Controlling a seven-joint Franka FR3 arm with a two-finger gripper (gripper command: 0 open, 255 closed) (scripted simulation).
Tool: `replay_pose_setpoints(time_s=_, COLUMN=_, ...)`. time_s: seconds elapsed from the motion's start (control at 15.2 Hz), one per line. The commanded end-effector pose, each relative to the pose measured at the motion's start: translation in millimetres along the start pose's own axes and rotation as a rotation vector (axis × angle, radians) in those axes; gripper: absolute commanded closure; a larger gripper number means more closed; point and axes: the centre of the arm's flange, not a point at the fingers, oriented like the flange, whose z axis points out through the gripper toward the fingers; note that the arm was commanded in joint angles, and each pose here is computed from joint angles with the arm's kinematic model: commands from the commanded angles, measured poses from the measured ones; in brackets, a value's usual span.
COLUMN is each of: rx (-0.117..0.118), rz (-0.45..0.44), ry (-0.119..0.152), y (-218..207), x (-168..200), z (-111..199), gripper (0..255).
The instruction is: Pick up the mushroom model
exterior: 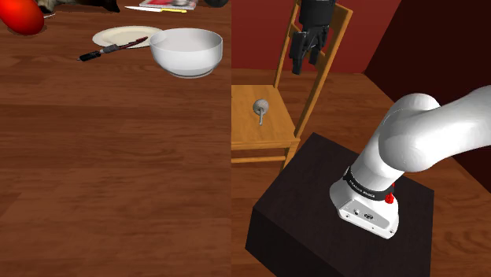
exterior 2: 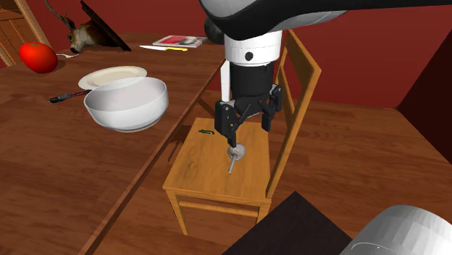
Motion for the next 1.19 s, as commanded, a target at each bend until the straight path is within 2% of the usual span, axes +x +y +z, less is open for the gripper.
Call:
replay_pose_setpoints(time_s=0.0, rx=0.0, rz=0.0, ry=0.0, y=0.0, x=0.0, z=0.0, gripper=0)
replay_pose_setpoints(time_s=0.59, rx=-0.048, rz=0.306, ry=0.086, y=-4.6, x=57.8, z=96.5, gripper=0)
replay_pose_setpoints(time_s=1.12, rx=-0.091, rz=0.578, ry=0.162, y=10.8, x=114.3, z=177.7, gripper=0)
